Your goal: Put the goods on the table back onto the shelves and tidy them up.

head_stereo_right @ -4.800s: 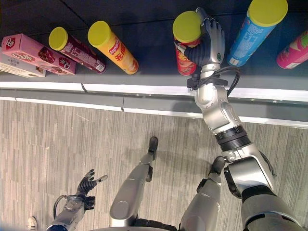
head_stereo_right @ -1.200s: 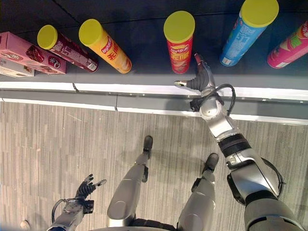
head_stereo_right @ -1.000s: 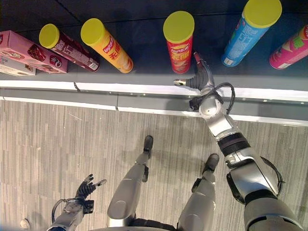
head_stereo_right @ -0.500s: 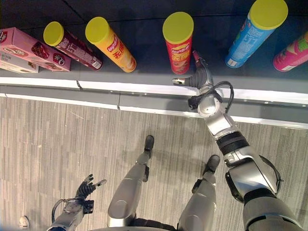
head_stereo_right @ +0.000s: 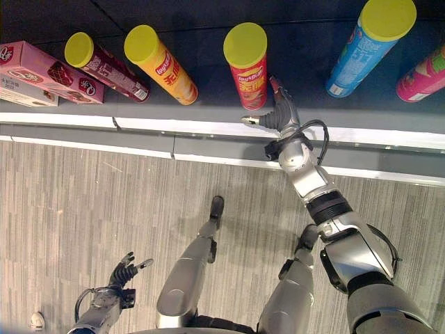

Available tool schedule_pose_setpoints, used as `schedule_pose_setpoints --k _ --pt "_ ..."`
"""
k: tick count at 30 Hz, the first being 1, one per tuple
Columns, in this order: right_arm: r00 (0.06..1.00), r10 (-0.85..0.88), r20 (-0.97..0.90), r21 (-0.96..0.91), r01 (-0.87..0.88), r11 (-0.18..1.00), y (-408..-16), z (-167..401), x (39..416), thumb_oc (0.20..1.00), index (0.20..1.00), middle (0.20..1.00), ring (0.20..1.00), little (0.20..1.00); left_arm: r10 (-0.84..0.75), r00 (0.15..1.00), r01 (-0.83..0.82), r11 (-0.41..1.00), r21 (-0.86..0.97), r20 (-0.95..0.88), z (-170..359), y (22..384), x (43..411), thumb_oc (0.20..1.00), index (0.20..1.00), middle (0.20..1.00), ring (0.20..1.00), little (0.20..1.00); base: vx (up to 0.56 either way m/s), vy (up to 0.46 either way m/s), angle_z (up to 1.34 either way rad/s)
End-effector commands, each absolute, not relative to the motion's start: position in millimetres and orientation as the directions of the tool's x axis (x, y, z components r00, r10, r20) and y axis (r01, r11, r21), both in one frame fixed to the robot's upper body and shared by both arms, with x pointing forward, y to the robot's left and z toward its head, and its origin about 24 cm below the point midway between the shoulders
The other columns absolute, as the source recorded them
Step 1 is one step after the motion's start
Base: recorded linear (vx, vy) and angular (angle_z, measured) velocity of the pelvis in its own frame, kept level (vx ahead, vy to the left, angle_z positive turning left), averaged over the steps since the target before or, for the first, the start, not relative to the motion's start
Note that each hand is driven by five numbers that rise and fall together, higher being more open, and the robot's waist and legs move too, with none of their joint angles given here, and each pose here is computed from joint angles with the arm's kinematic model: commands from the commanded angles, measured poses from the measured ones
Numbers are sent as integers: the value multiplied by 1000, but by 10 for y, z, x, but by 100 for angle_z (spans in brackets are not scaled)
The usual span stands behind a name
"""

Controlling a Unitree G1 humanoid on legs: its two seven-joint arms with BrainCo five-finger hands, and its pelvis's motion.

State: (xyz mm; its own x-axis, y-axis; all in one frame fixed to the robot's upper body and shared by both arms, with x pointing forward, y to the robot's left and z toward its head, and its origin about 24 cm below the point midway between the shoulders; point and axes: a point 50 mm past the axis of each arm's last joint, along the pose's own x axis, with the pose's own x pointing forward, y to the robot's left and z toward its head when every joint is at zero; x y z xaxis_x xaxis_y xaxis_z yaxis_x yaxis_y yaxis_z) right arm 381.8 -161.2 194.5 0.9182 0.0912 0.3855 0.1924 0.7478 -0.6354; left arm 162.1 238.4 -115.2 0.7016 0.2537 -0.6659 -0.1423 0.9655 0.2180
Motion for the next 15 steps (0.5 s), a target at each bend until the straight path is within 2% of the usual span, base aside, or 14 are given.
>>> schedule_pose_setpoints --k 1,15 --pt "863 152 482 -598 198 776 -1426 2248 3820 1000 1000 1000 1000 1000 303 690 -155 949 275 -657 -1112 2585 1579 1000 1000 1000 1000 1000 0 0 0" --pt "868 115 482 -634 256 729 -1551 2291 3869 1000 1000 1000 1000 1000 322 664 -155 942 298 -674 -1153 2616 1544 1000 1000 1000 1000 1000 -2 -1 1"
